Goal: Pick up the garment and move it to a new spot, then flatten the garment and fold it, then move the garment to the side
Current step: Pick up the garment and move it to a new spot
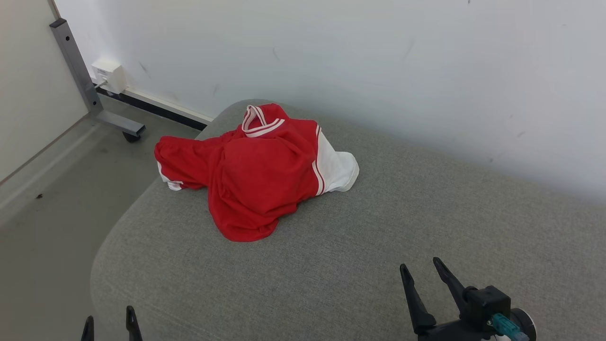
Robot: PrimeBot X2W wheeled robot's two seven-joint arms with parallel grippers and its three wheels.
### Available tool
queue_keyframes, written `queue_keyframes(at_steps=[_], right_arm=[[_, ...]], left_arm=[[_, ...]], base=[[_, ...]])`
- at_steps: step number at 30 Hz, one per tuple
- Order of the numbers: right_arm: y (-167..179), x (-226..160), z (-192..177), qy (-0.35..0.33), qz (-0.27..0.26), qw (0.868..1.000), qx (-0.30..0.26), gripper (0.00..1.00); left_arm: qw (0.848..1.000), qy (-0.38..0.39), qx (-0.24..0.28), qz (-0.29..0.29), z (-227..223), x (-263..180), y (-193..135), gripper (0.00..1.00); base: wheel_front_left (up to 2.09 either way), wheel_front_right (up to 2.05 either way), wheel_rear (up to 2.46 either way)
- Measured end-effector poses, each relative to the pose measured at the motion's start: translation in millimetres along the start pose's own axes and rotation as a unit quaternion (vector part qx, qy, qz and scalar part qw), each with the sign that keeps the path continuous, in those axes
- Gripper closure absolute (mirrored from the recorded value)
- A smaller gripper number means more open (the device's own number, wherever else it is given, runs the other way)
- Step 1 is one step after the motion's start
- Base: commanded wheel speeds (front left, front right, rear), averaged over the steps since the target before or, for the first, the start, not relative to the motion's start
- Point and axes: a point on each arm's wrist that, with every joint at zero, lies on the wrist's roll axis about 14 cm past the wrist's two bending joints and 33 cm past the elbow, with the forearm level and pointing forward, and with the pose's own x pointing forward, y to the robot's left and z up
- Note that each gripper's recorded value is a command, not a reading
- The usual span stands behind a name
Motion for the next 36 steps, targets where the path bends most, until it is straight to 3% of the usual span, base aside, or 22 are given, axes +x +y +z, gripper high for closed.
queue_keyframes(at_steps=[9,17,29,33,36], right_arm=[[-3.7,-1.6,-1.0,-0.002,-0.006,1.0,0.0,0.0],[-0.5,-9.1,-3.9,0.006,-0.004,1.0,-0.004,0.0],[6.7,19.3,33.7,-0.039,0.031,0.998,-0.031,0.0],[-11.6,27.5,31.4,-0.045,0.019,0.999,-0.022,0.0],[-32.3,30.2,20.1,-0.04,-0.001,0.999,-0.009,0.0]], left_arm=[[1.0,0.023,0.0,-0.015,-4.8,2.0,-10.3,0.0],[0.998,0.014,0.005,-0.058,22.4,62.1,-32.1,0.0],[0.988,0.035,-0.117,-0.094,69.2,172.5,-75.4,0.0],[0.973,0.102,-0.175,-0.112,63.3,209.4,-100.0,0.0],[0.962,0.165,-0.178,-0.122,46.9,233.2,-118.8,0.0]], base=[[0.0,0.0,0.0],[0.0,0.0,0.0],[0.0,0.0,0.0],[0.0,0.0,0.0],[0.0,0.0,0.0]])
